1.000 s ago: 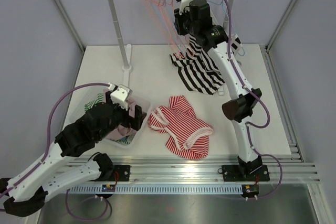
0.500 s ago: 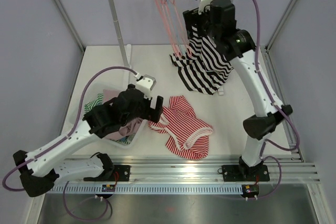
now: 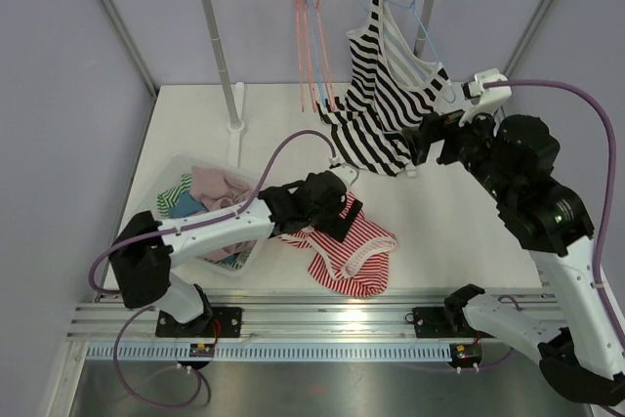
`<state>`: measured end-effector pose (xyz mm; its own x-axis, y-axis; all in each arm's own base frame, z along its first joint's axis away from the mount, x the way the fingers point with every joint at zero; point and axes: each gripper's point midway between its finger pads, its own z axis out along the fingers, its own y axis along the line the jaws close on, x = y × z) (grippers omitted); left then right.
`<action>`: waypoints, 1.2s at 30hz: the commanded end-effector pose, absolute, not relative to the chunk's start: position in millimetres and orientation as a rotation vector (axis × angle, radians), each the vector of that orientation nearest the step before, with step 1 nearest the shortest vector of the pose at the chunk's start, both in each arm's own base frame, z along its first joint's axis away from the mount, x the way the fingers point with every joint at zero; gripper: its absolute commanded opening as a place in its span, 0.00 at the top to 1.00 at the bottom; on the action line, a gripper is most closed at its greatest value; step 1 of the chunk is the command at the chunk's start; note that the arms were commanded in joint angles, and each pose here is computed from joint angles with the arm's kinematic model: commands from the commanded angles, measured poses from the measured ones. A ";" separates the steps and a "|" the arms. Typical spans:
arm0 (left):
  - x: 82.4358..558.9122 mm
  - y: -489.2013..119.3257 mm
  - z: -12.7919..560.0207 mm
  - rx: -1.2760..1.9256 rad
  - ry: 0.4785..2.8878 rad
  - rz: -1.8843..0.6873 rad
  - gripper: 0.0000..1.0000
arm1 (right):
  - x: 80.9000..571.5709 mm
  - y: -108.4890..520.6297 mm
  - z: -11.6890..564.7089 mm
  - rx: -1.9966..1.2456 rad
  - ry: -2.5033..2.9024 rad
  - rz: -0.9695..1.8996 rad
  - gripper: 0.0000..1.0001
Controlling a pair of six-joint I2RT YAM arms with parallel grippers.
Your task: Remove the tank top from the hanger
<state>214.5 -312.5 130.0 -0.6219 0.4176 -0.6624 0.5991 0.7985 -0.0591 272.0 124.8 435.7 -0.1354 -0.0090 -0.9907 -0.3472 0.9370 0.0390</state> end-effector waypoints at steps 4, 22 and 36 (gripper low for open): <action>229.2 -370.5 109.8 0.755 2.261 -0.528 0.01 | 220.9 155.8 417.5 -0.403 1.663 0.601 0.00; 197.8 -374.0 12.7 0.827 2.395 -0.352 1.00 | 160.9 143.6 403.4 -0.457 1.564 0.709 0.01; 224.3 -296.2 245.7 0.389 2.027 -0.358 1.00 | 154.7 134.6 408.8 -0.443 1.544 0.681 0.01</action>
<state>208.9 -325.8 185.4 -0.5256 0.2555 -0.8114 0.5342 0.8414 -0.0811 155.1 138.5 397.3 -0.1359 0.1048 -0.9852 -0.6552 0.7364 0.1687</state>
